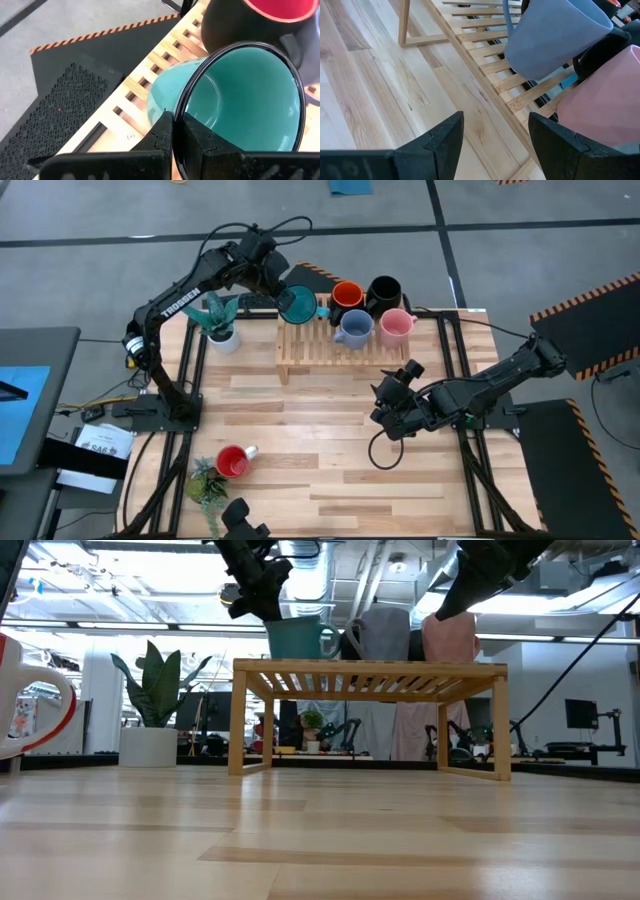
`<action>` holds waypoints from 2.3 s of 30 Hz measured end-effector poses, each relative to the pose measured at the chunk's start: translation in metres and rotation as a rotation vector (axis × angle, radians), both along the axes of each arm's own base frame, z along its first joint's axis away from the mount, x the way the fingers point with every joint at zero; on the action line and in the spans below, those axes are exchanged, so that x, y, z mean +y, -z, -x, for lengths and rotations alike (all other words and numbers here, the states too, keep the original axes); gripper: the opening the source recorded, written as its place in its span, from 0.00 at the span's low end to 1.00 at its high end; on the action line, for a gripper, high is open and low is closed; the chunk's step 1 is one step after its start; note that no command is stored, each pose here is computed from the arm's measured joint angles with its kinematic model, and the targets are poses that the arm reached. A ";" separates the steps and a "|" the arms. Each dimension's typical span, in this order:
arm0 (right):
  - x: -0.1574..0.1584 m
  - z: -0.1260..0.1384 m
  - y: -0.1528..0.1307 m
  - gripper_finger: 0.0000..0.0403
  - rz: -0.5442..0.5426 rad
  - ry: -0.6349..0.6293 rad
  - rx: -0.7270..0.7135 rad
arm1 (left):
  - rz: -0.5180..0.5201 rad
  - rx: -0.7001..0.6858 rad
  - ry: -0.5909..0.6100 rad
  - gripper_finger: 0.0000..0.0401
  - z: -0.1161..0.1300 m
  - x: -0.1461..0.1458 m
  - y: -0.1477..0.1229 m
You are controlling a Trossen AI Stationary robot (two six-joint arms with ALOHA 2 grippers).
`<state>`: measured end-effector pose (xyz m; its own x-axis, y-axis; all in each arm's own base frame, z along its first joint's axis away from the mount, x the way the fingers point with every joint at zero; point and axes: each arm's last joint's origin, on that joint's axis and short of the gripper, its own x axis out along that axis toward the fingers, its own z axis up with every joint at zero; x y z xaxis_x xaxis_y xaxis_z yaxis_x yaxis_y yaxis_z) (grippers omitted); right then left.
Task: Place coffee mugs
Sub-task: Put the green mug on the shelf, then put the red mug on the shelf
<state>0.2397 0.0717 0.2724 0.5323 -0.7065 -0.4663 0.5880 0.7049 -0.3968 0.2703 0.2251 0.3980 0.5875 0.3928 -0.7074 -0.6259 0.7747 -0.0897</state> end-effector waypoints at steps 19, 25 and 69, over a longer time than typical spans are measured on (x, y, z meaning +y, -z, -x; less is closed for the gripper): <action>0.000 0.000 0.000 0.62 -0.003 -0.002 0.002 | -0.005 -0.002 -0.013 0.11 -0.013 0.016 0.015; 0.000 0.000 0.000 0.62 -0.003 -0.002 0.002 | -0.014 0.018 -0.014 0.19 -0.017 0.020 0.021; 0.001 -0.002 -0.001 0.62 -0.016 -0.005 -0.021 | -0.349 -0.792 0.646 0.28 0.112 -0.185 0.136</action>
